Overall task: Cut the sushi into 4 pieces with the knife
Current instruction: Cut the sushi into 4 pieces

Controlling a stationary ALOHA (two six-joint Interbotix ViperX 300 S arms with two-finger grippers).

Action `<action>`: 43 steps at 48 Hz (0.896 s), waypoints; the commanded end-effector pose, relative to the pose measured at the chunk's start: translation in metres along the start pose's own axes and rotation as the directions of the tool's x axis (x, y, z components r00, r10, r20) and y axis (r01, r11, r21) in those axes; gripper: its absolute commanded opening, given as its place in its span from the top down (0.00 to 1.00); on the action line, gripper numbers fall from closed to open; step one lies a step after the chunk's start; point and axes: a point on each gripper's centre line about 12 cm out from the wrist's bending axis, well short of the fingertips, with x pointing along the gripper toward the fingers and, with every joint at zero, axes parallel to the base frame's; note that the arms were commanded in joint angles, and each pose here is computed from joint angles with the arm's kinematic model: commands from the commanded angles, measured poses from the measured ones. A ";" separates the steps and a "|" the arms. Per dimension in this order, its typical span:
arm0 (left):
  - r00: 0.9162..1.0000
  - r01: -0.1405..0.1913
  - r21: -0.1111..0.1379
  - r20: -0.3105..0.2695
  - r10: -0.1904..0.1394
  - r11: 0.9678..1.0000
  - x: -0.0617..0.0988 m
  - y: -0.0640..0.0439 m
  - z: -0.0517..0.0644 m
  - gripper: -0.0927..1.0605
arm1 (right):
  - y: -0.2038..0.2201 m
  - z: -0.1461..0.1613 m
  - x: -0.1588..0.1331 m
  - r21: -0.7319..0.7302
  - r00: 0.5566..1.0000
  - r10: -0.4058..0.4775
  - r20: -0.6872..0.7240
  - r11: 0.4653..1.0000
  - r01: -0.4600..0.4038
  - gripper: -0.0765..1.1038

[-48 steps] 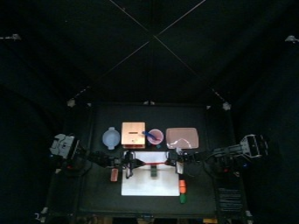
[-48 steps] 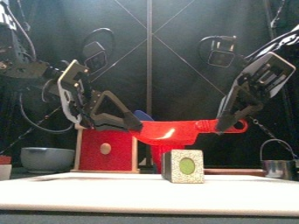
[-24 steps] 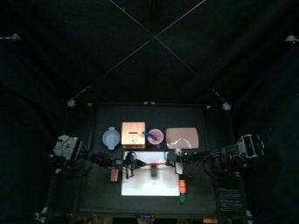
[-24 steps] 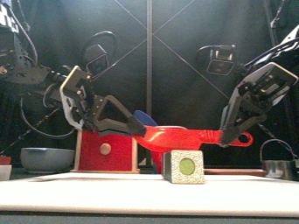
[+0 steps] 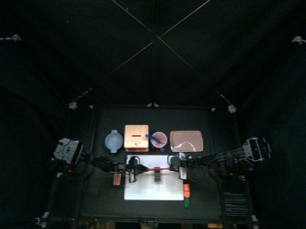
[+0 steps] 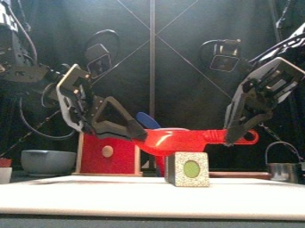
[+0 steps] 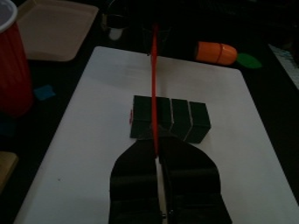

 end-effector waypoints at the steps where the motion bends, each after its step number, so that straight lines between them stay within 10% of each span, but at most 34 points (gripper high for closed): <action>1: 1.000 -0.002 -0.011 0.022 0.002 1.000 0.005 -0.001 0.007 0.85 | 0.004 0.021 -0.005 -0.001 0.998 0.014 0.067 1.000 -0.014 0.87; 26: 0.988 -0.074 -0.001 -0.137 0.073 0.997 0.025 0.015 -0.041 0.85 | -0.007 -0.016 0.035 0.025 0.996 -0.015 -0.093 1.000 0.018 0.87; 43: 0.986 -0.115 0.061 -0.116 0.121 0.992 0.025 0.036 -0.023 0.85 | -0.027 -0.008 0.032 0.056 0.996 -0.061 -0.072 0.996 0.065 0.87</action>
